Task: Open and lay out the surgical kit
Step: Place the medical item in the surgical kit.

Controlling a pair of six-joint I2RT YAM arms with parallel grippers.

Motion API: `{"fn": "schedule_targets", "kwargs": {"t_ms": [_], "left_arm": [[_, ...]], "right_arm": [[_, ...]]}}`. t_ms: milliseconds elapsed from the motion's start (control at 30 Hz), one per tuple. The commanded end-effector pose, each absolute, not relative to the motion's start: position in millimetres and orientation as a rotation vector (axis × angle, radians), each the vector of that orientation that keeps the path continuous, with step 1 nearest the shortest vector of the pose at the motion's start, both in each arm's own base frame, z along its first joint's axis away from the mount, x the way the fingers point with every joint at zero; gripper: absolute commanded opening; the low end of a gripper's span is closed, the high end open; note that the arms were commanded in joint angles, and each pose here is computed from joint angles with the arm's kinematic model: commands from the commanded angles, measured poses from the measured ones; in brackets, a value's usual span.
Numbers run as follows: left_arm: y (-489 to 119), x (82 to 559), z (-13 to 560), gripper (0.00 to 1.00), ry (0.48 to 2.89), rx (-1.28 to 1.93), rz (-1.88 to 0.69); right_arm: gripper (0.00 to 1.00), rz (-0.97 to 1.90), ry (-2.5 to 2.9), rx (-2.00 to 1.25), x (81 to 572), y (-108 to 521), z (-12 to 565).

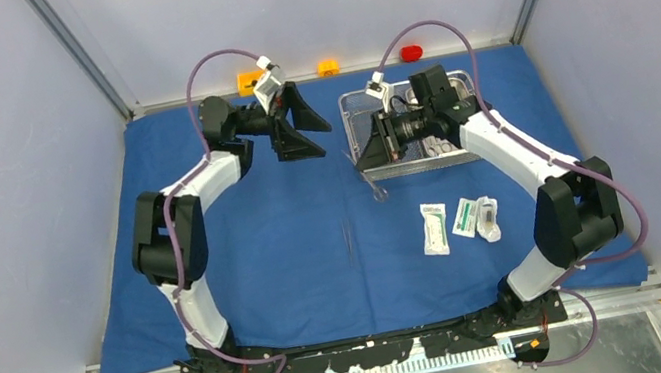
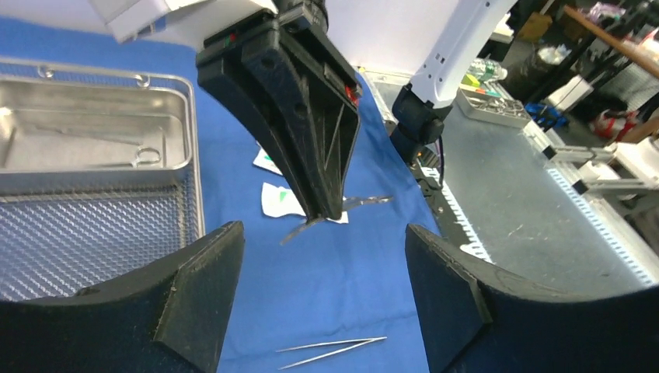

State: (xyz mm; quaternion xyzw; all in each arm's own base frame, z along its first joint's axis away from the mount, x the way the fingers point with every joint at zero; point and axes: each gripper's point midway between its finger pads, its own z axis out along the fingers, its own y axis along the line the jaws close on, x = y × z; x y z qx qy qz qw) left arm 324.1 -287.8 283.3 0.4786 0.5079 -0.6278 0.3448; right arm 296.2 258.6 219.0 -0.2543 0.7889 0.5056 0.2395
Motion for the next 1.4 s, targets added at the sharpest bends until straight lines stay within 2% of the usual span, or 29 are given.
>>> {"fn": "schedule_targets", "kwargs": {"t_ms": [0, 200, 400, 600, 767, 900, 1133, 1267, 1367], "left_arm": [[-279, 310, 298, 0.78, 1.139, 1.477, -1.491], [-283, 311, 322, 0.76, 1.132, 1.508, -1.483], [-291, 327, 366, 0.74, 1.253, 1.372, -1.597], [-295, 348, 404, 0.91, 1.375, 1.280, -1.696], [-300, 360, 436, 0.99, 1.399, 1.226, -1.751], [-307, 388, 448, 1.00, 1.439, 1.014, -1.850], [-299, 418, 458, 1.00, 1.419, 0.851, -1.648], [-285, 417, 427, 1.00, 1.405, 0.914, -1.451], [-276, 423, 386, 1.00, 1.468, 0.993, -1.154]], "right_arm": [[0.00, 1.458, 2.118, -0.738, 290, 269, 222], [0.00, 1.424, 2.132, -0.750, 289, 268, 215], [0.00, 1.353, 2.143, -0.769, 293, 264, 217], [0.00, 1.311, 2.147, -0.789, 293, 260, 217], [0.00, 1.298, 2.146, -0.787, 292, 259, 218], [0.00, 1.285, 2.147, -0.787, 292, 258, 219], [0.00, 1.273, 2.135, -0.787, 288, 256, 226], [0.00, 1.293, 2.127, -0.784, 284, 257, 229], [0.00, 1.322, 2.120, -0.771, 282, 258, 232]]}}
